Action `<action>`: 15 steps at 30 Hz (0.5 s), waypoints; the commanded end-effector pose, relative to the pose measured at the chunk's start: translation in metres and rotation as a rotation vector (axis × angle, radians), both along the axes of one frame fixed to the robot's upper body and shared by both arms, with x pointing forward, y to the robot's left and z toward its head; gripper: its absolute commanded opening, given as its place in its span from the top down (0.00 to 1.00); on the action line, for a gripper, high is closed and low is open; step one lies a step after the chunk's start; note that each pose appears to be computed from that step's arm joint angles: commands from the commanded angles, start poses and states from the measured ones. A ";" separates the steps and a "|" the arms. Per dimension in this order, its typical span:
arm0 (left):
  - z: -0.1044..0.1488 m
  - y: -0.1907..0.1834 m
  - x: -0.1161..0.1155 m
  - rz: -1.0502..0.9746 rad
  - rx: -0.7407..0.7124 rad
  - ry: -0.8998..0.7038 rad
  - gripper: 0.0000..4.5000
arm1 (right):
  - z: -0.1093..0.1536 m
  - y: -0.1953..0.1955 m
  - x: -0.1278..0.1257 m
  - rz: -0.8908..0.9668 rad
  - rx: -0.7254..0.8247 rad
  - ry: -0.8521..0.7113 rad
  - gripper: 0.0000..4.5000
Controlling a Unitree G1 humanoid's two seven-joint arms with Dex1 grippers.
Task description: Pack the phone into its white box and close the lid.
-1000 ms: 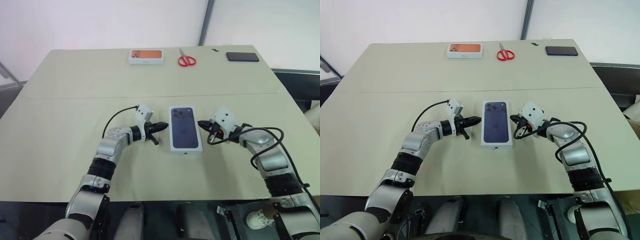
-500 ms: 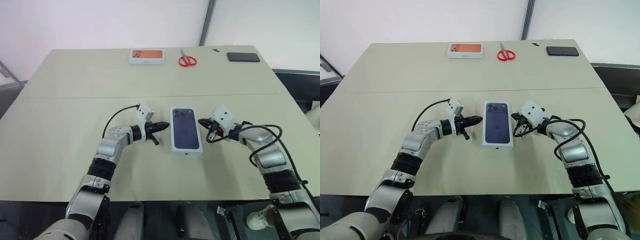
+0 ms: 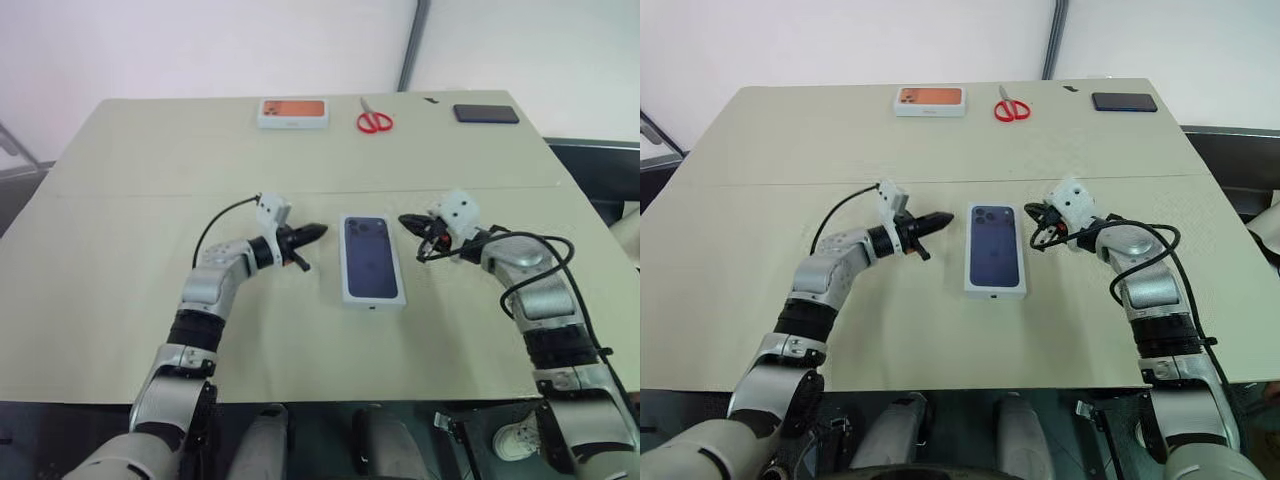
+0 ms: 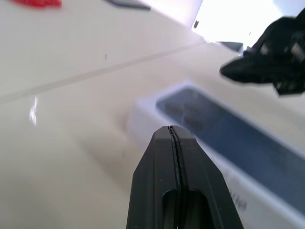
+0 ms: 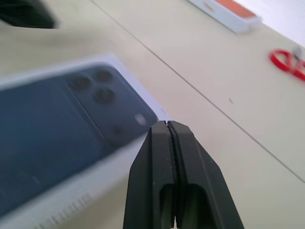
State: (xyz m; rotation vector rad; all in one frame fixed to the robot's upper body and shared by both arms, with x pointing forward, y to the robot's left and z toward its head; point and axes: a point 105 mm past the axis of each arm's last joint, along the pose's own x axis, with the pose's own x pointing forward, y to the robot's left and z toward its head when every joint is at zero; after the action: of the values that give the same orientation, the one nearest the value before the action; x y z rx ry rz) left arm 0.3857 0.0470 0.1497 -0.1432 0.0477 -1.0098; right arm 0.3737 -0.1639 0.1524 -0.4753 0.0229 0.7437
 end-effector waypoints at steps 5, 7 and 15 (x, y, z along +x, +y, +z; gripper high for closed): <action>-0.034 -0.032 -0.010 -0.143 0.182 0.016 1.00 | -0.007 0.026 -0.007 0.095 -0.073 -0.028 0.99; -0.053 -0.032 -0.018 -0.191 0.276 0.019 1.00 | -0.023 0.030 -0.015 0.142 -0.137 0.027 0.99; -0.058 -0.015 -0.024 -0.191 0.278 0.031 1.00 | -0.052 0.031 -0.046 0.244 -0.232 0.124 0.99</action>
State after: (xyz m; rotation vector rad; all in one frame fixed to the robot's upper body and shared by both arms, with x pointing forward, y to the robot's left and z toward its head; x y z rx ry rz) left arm 0.3640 0.0264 0.1036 0.1039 0.1855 -1.1922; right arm 0.3312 -0.1316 0.1109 -0.6542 0.1211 0.9970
